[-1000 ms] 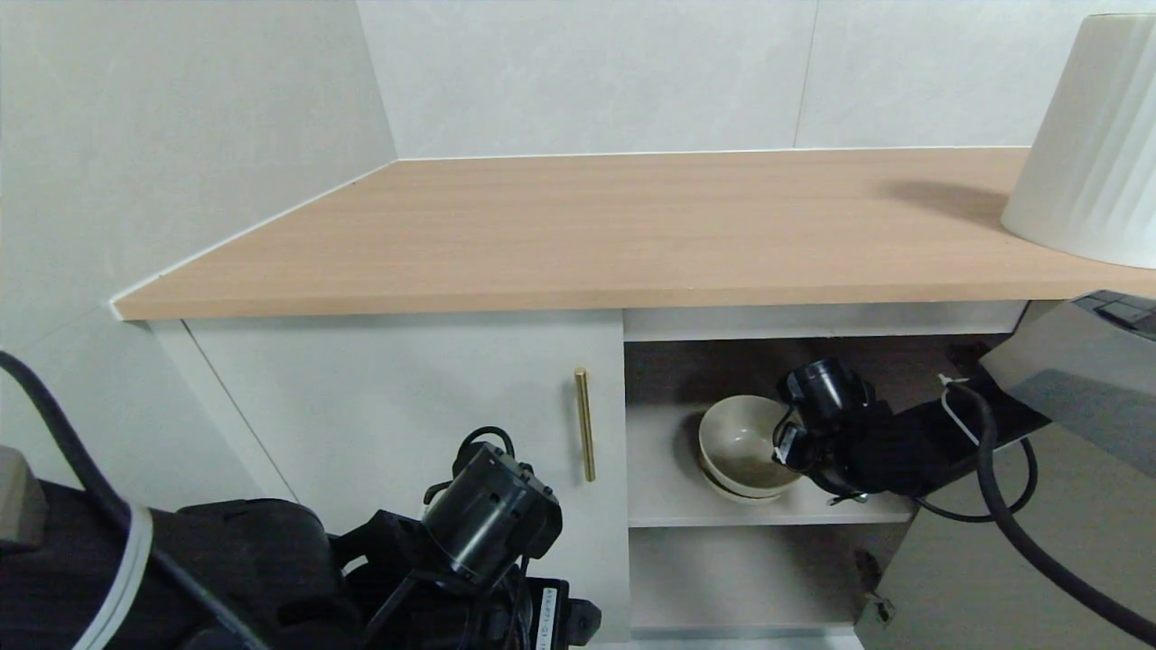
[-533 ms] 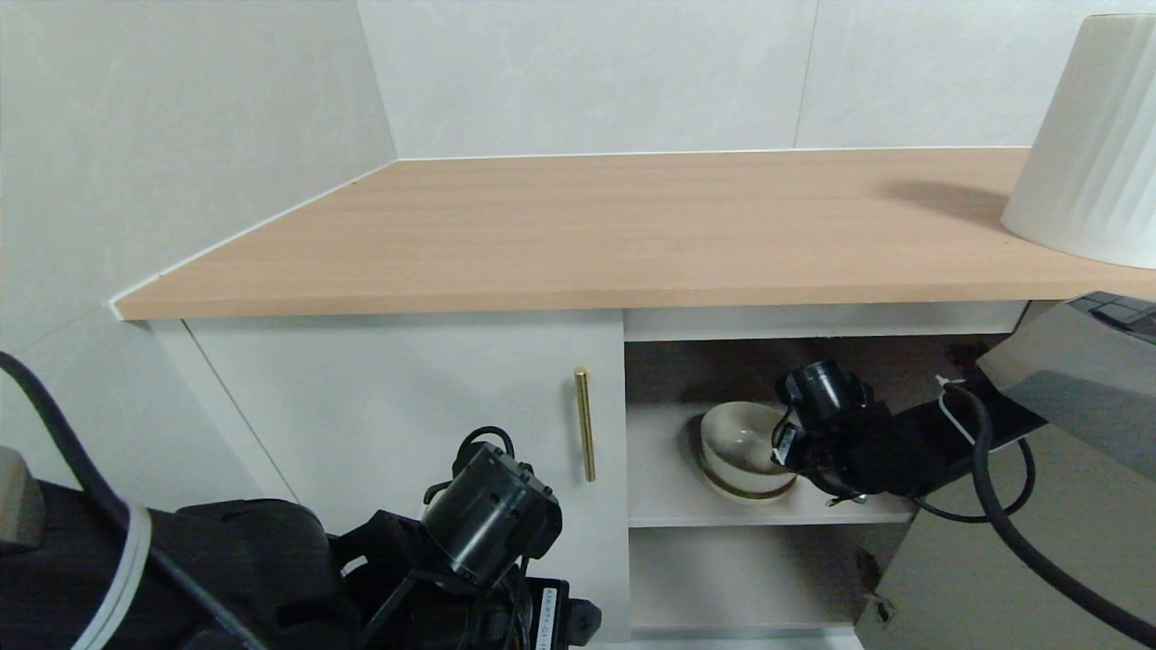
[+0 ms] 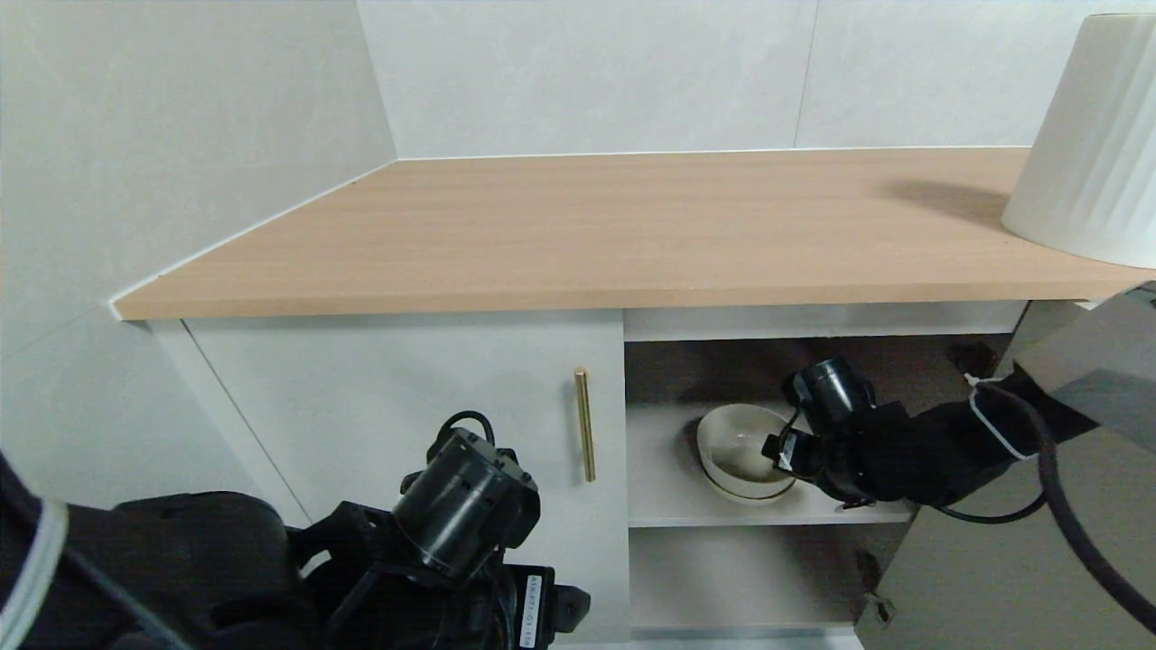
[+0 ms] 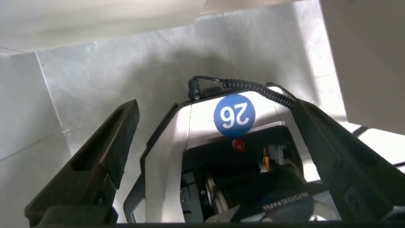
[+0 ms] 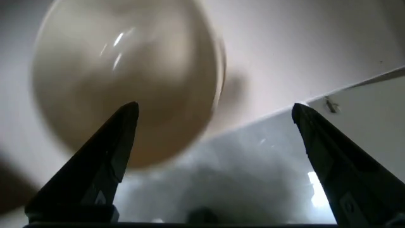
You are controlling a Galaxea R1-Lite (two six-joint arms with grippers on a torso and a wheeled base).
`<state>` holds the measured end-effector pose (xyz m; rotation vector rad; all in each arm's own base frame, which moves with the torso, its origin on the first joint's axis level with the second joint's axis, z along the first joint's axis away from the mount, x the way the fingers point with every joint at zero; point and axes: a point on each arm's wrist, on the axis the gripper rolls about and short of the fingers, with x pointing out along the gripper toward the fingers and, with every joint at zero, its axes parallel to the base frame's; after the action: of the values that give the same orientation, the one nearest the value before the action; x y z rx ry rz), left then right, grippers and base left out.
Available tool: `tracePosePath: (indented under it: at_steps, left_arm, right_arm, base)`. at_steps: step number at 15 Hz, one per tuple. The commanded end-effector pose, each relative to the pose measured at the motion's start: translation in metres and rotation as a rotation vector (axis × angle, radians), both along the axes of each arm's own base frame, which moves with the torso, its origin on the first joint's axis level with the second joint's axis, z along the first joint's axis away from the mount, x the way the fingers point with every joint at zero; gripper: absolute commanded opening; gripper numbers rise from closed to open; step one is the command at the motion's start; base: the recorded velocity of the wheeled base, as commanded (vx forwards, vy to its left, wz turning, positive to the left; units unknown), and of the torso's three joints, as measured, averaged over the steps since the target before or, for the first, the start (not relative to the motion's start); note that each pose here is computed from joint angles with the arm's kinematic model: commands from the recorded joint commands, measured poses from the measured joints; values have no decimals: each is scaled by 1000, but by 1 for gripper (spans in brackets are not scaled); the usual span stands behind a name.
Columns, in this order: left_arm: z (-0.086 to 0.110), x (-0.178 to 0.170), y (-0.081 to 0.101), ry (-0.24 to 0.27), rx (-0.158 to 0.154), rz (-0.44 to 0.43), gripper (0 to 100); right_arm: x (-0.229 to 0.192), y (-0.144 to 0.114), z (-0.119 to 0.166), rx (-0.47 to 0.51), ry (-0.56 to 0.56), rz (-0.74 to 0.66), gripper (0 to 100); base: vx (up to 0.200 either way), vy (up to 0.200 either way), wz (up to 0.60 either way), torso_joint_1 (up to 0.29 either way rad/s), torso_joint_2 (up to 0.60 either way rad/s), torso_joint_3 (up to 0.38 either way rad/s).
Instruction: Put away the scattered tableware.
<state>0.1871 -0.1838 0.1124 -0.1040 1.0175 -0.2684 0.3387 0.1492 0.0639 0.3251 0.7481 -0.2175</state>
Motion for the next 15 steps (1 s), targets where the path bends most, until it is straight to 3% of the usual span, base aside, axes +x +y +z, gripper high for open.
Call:
tracePosePath:
  at_steps: [1,3,7,11,15]
  left_arm:
    - [47,-20,29,-97,-70,3,100]
    - [68,-40,51,-122,-98,10,100]
    - [82,-53,79,-164,-118,65,100]
    - [87,-58,93,-216,-109,77,100]
    - [82,-54,90,-205,-66,44,100]
  right_arm:
    - [-38,-8,41,-14,-44,147,100]
    - [-81,-17,61,-17,-50,342,100]
    - [-137,-24,84,-9,-79,467,100]
    - [-167,-39,124,-16,-17,476,100]
    - [-165,-39,121,-11,22,458,100]
  base:
    - [0,0,0,0,0,0]
    - [0,0,0,0,0,0]
    - [0,0,0,0,0,0]
    - [0,0,0,0,0,0]
    - [0,0,0,0,0,0]
